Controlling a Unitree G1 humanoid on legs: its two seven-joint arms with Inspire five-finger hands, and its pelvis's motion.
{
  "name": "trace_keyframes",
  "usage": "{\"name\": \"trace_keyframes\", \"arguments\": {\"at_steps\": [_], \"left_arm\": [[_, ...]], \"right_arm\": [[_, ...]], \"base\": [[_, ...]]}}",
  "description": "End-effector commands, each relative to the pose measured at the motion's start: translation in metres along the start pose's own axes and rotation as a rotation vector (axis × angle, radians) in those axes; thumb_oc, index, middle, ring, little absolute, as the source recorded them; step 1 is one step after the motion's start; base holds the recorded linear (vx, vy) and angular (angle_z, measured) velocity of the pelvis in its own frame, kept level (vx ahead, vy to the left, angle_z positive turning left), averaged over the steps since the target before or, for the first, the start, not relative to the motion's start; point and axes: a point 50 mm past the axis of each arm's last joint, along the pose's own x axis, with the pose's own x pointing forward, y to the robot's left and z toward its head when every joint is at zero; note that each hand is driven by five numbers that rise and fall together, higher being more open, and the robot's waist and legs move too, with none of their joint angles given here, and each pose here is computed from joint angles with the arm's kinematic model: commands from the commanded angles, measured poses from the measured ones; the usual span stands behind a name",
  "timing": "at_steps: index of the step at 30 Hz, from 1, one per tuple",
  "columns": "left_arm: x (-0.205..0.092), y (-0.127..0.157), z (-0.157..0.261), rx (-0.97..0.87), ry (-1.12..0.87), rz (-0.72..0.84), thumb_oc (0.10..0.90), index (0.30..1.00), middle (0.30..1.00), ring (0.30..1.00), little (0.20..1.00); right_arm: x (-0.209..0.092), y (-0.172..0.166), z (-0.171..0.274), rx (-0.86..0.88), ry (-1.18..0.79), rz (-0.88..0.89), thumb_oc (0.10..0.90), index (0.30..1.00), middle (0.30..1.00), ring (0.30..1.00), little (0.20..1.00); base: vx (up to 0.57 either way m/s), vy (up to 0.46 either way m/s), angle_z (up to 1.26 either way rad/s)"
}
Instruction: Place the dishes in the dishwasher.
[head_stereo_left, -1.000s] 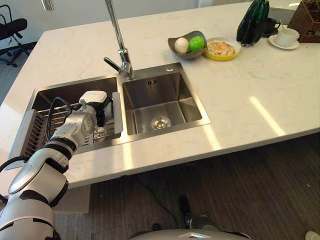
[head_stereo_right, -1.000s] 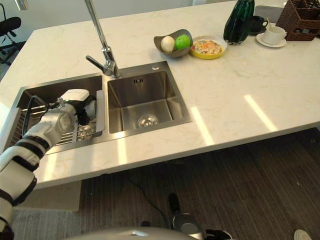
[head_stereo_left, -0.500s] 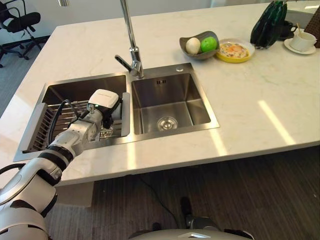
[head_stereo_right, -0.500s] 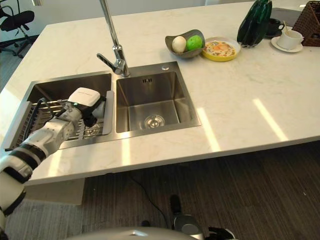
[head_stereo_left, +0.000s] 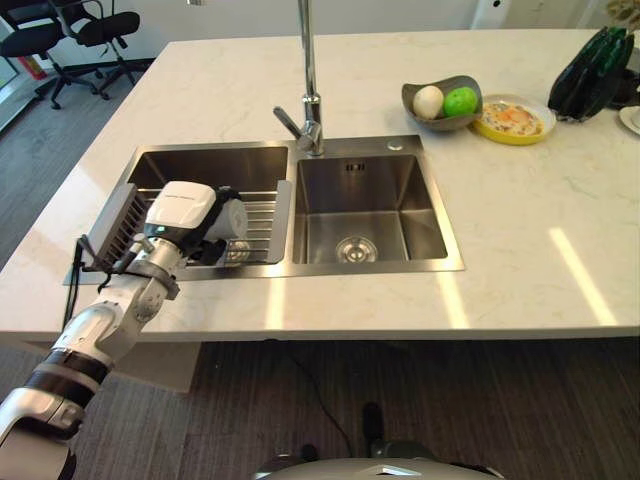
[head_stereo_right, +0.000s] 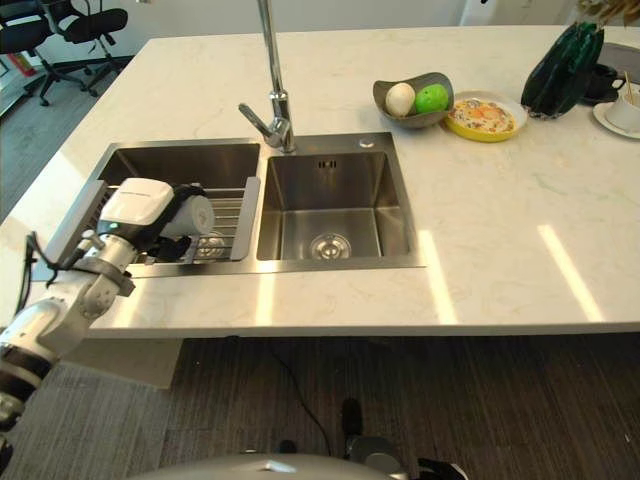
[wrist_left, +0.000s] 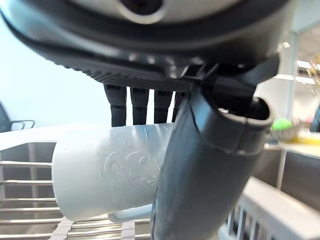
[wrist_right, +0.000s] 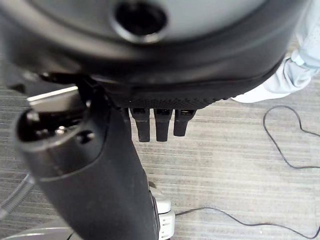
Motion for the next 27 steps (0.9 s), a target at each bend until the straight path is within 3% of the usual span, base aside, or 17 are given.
{"name": "trace_keyframes", "arguments": {"at_steps": [1,4,6,7,8,14,22,27], "left_arm": [[0.023,0.073,0.007,-0.173,-0.089,0.274,0.4,0.3,0.3,0.3,0.3],[0.015,0.065,0.013,-0.515,-0.096,0.354,0.4,0.3,0.3,0.3,0.3],[0.01,0.061,0.015,-0.682,-0.092,0.409,0.4,0.3,0.3,0.3,0.3],[0.01,0.061,0.015,-0.682,-0.091,0.409,0.4,0.3,0.3,0.3,0.3],[0.01,0.058,0.015,-0.881,-0.079,0.493,0.4,0.3,0.3,0.3,0.3],[0.027,0.051,0.03,-1.423,-0.104,0.661,0.4,0.3,0.3,0.3,0.3],[0.036,0.045,0.042,-1.561,-0.118,0.66,0.4,0.3,0.3,0.3,0.3],[0.026,0.043,0.043,-1.674,-0.144,0.689,0.4,0.3,0.3,0.3,0.3]], "right_arm": [[-0.001,-0.005,-0.001,0.02,-0.02,0.002,0.8,0.9,0.9,0.9,0.9],[0.0,0.002,0.008,0.009,-0.053,0.042,0.8,0.9,0.9,0.9,0.9],[0.0,0.006,0.009,0.005,-0.061,0.06,0.8,0.9,0.9,0.9,0.9],[0.0,0.006,0.009,0.005,-0.061,0.06,0.8,0.9,0.9,0.9,0.9],[0.0,0.008,0.01,0.0,-0.067,0.069,0.8,0.9,0.9,0.9,0.9],[-0.001,0.002,0.01,-0.019,-0.063,0.052,0.8,0.9,0.9,0.9,0.9],[0.0,0.004,0.028,-0.02,-0.123,0.057,0.8,0.9,0.9,0.9,0.9],[0.0,0.01,0.024,-0.058,-0.11,0.073,0.8,0.9,0.9,0.9,0.9]], "base": [[0.03,-0.033,0.15],[0.03,-0.051,0.13],[0.02,-0.041,0.11],[0.02,-0.061,0.07],[0.02,-0.066,0.05],[0.0,-0.101,0.28],[0.01,-0.05,0.24],[0.04,-0.06,-0.06]]}}
